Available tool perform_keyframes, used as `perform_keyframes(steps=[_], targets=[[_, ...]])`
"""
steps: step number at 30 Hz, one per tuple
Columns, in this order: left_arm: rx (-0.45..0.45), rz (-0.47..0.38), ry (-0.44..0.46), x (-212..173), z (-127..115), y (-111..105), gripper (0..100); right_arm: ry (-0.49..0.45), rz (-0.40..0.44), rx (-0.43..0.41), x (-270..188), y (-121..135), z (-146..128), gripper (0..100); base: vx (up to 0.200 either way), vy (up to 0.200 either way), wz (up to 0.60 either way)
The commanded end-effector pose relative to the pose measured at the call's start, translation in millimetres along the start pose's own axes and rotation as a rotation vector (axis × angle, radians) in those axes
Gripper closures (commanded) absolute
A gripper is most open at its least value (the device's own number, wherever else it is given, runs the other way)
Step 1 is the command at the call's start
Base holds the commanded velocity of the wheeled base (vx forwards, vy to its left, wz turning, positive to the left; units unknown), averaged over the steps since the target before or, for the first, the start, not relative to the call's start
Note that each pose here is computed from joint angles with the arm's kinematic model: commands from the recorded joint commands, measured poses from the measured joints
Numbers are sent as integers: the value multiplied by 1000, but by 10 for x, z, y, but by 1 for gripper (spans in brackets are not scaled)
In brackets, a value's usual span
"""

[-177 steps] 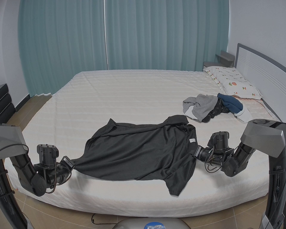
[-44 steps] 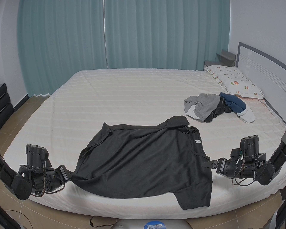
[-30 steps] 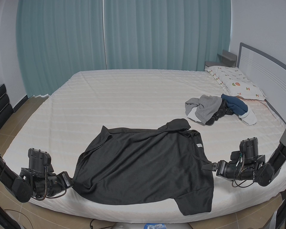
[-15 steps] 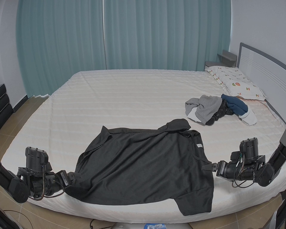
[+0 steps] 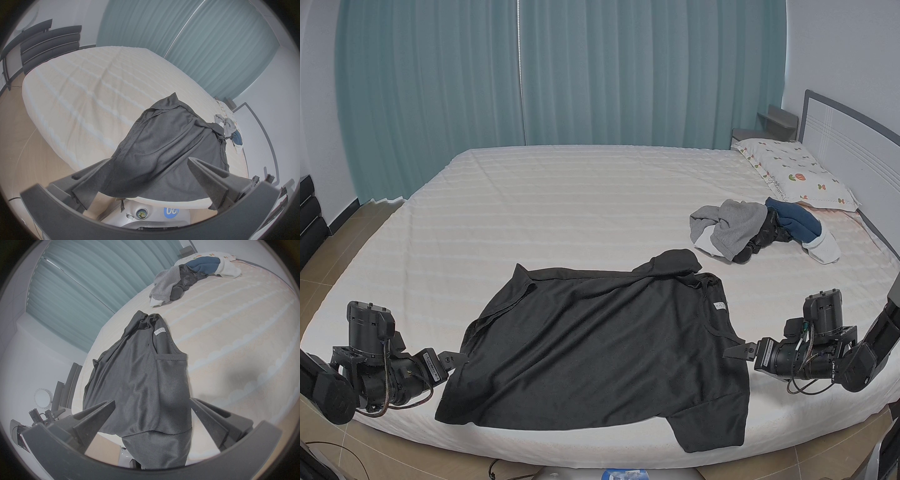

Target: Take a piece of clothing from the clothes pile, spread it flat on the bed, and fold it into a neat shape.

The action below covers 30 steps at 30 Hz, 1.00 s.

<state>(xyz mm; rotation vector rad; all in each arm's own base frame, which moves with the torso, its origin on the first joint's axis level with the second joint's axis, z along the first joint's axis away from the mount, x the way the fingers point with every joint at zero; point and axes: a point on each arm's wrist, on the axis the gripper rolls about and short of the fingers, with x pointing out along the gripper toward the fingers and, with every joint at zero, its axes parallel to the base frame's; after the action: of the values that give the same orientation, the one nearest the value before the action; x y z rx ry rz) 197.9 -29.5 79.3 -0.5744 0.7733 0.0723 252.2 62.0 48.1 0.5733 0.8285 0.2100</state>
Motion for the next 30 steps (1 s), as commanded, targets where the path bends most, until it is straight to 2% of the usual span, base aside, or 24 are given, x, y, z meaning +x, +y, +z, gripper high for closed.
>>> perform_keyframes(steps=[1,11,23,30], targets=[[1,0,1,1,-2,-3,0,-2,2,-1,-9,4,1,0,0,0,0],[-3,-1,-5,9,13,-10,0,-2,2,0,-9,4,1,0,0,0,0],[-11,-5,-4,24,26,-1,0,6,2,10,14,8,-13,0,200,0,0],[-19,6,11,85,18,8,0,9,3,28,19,12,-19,0,0,0,0]])
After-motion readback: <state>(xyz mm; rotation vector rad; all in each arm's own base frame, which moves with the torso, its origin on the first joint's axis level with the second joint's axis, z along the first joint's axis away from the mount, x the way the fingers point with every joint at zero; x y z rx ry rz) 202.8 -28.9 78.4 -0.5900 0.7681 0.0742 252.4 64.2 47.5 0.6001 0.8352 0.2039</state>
